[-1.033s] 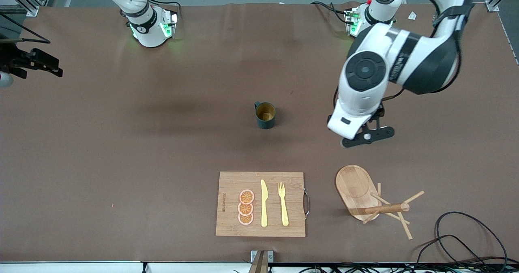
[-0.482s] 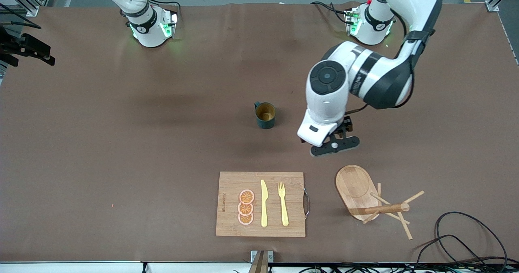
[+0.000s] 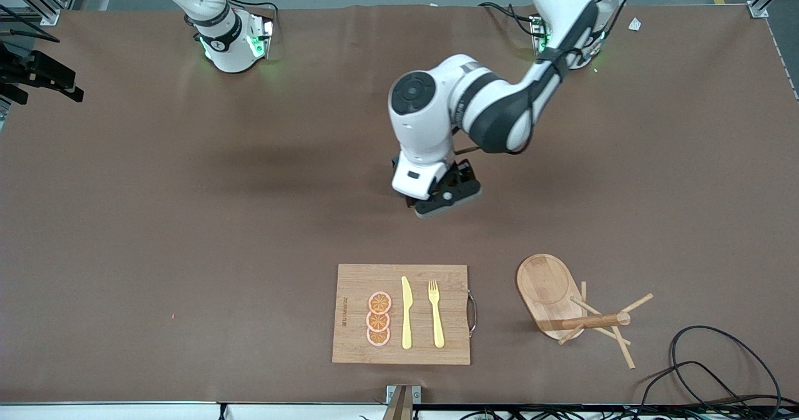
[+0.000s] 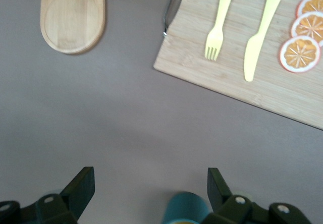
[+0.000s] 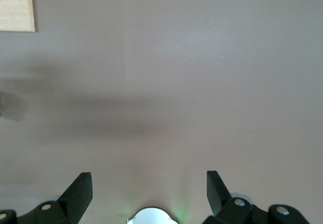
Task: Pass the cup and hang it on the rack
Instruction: 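Move the left gripper over toward the teal mug, then lower the left gripper and grasp the mug by its handle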
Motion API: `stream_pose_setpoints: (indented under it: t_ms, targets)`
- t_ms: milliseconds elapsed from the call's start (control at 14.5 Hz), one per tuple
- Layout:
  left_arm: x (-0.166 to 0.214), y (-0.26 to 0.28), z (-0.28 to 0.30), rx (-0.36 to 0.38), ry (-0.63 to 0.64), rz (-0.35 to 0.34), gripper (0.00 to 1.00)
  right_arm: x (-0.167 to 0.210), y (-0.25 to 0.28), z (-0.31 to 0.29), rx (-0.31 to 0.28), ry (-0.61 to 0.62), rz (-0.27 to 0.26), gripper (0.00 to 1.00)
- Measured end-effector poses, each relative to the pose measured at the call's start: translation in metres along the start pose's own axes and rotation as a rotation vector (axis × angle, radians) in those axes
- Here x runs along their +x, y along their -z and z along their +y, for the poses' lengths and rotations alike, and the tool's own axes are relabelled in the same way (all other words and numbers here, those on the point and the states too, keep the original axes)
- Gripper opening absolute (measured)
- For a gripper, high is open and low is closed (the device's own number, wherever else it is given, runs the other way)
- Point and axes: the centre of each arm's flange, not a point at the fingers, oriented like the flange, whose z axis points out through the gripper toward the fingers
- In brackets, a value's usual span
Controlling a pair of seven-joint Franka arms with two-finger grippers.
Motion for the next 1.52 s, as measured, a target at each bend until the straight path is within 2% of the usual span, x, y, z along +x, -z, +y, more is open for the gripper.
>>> stream_pose_setpoints:
  t_ms: [344, 758, 964, 1171, 1309, 1378, 1515]
  targets:
    - [-0.081, -0.017, 0.051, -0.011, 0.104, 0.074, 0.98, 0.008, 0.017, -0.001, -0.005, 0.003, 0.038, 1.00]
    - [-0.177, -0.016, 0.076, -0.008, 0.241, 0.173, 0.95, 0.016, 0.014, -0.004, -0.005, 0.016, 0.021, 1.00]
    - [-0.208, -0.021, 0.075, 0.029, 0.334, 0.232, 0.95, 0.013, 0.011, -0.008, -0.002, 0.025, -0.013, 1.00]
    - [-0.238, -0.032, 0.075, 0.027, 0.422, 0.305, 0.93, 0.017, 0.015, -0.023, -0.028, 0.084, -0.004, 1.00]
    - [-0.259, -0.044, 0.075, 0.033, 0.427, 0.365, 0.91, 0.022, 0.017, -0.053, -0.047, 0.104, -0.006, 1.00]
    - [-0.271, -0.055, 0.074, 0.046, 0.411, 0.400, 0.85, 0.024, 0.014, -0.059, -0.049, 0.099, -0.018, 1.00]
    - [-0.295, -0.081, 0.075, 0.067, 0.370, 0.441, 0.81, 0.027, 0.008, -0.048, -0.048, 0.073, -0.036, 1.00]
